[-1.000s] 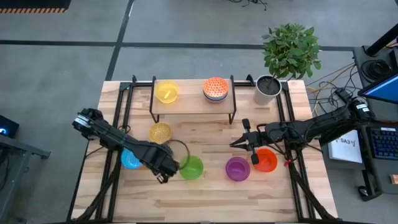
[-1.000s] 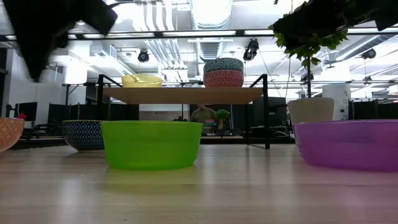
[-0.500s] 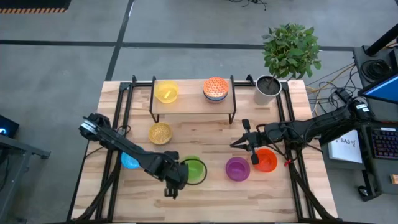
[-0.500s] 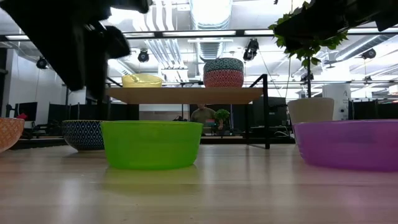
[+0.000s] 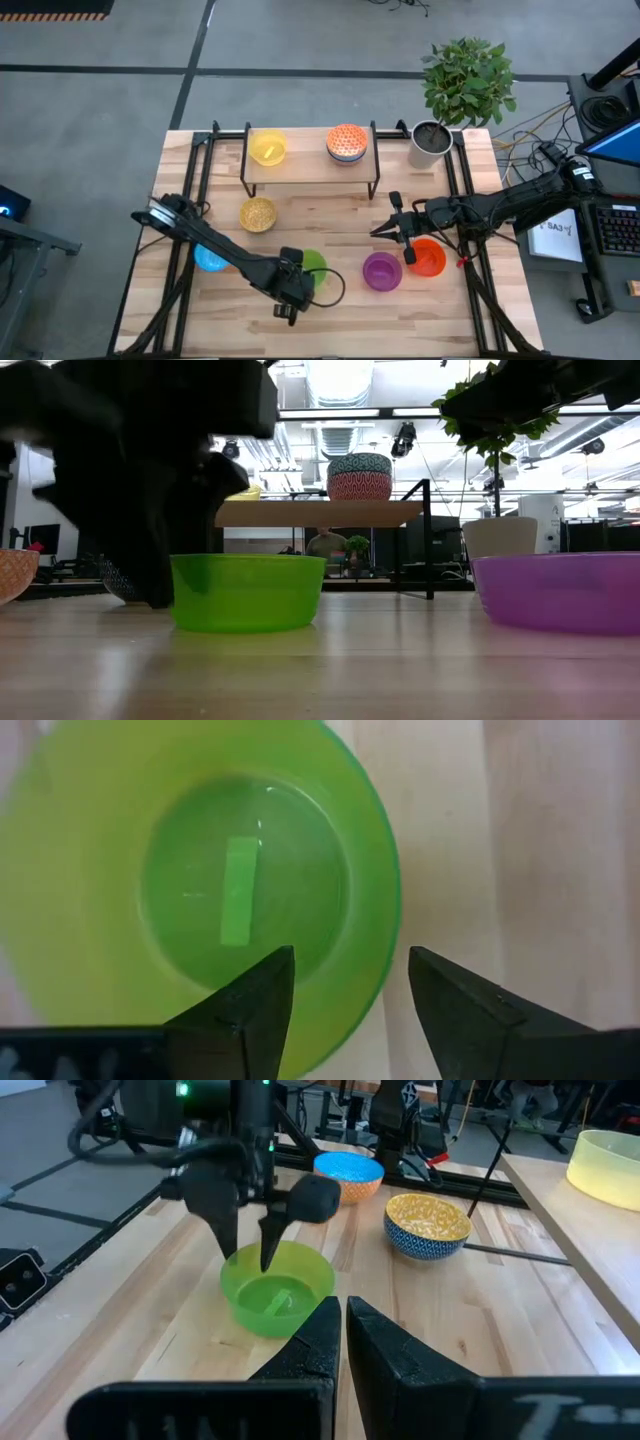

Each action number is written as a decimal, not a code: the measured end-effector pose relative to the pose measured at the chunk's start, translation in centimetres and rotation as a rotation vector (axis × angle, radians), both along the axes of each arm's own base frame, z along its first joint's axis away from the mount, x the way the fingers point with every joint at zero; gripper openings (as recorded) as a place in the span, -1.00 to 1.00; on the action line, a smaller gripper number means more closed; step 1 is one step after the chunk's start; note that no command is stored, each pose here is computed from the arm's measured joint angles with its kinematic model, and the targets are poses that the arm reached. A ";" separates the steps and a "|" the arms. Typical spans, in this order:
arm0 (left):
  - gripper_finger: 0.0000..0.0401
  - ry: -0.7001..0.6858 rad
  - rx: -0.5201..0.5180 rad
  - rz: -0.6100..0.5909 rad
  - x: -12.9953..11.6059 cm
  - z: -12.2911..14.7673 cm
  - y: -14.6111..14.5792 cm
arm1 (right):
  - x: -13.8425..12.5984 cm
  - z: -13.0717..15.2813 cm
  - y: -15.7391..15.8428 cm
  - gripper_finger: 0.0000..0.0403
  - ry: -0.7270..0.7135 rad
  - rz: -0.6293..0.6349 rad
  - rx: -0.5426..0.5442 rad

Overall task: Place and stack bowls onto a shelf
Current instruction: Stack the green bowl on the top of the yellow bowl on the shelf

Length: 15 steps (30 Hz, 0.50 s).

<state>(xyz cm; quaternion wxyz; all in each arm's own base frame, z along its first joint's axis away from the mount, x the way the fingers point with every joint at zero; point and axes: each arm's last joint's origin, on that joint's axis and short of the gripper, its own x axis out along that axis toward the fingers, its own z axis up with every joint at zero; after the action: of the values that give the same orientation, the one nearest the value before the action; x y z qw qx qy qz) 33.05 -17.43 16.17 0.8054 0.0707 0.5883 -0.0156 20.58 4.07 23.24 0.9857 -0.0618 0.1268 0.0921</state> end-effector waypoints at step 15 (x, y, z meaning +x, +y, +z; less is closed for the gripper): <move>-0.92 0.015 0.018 -0.031 0.3 -0.3 -0.1 | 0.0 0.0 0.0 -0.94 0.002 -0.002 0.007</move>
<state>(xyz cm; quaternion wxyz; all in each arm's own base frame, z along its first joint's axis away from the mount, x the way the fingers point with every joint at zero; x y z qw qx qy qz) 33.31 -17.55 15.91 0.7999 0.0868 0.5934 -0.0232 20.58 4.07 23.24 0.9859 -0.0583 0.1273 0.0914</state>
